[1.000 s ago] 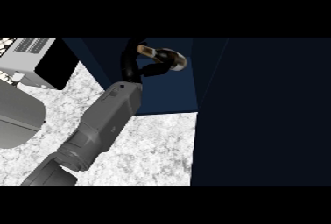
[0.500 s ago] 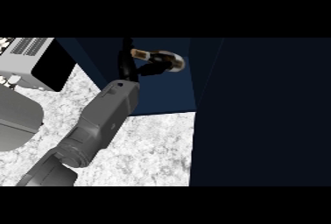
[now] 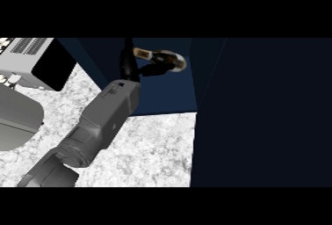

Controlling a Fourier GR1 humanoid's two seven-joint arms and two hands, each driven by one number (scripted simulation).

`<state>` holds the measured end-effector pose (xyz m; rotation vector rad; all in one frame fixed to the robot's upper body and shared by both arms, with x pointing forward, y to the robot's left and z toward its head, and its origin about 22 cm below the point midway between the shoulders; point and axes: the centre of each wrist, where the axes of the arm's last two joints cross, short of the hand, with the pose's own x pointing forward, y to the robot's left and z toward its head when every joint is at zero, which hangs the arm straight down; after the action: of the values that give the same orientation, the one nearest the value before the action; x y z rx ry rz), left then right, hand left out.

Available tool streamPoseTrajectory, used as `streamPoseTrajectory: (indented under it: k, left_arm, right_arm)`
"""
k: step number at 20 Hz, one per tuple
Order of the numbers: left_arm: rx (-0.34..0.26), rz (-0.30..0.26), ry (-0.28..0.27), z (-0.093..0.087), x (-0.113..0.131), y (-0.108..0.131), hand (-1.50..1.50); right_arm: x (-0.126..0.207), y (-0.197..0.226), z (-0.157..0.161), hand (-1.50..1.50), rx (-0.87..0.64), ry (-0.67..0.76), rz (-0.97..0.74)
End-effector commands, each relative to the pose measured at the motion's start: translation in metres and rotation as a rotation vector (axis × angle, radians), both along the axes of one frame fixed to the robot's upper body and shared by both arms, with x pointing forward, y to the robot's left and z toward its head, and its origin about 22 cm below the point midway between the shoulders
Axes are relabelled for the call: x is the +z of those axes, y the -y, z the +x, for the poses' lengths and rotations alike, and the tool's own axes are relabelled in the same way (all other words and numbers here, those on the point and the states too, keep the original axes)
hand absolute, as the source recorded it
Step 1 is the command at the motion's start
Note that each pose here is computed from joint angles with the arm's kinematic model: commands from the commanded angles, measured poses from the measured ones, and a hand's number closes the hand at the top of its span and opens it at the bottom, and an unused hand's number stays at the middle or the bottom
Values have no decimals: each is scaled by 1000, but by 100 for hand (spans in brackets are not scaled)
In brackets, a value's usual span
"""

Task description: Pick up the wine, place it into the cabinet and close the cabinet

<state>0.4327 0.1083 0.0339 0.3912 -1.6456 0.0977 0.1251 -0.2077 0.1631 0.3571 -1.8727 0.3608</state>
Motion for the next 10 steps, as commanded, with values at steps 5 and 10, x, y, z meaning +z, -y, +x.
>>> streamPoseTrajectory:
  k: [5, 10]
  left_arm:
    - [-86, -14, 128, 7, 12, -14, -150]
    - [-166, -139, 176, -2, 3, -4, -150]
  right_arm:
    - [21, 10, -27, -150, 29, 31, 45]
    - [18, 17, -31, -150, -11, 26, 63]
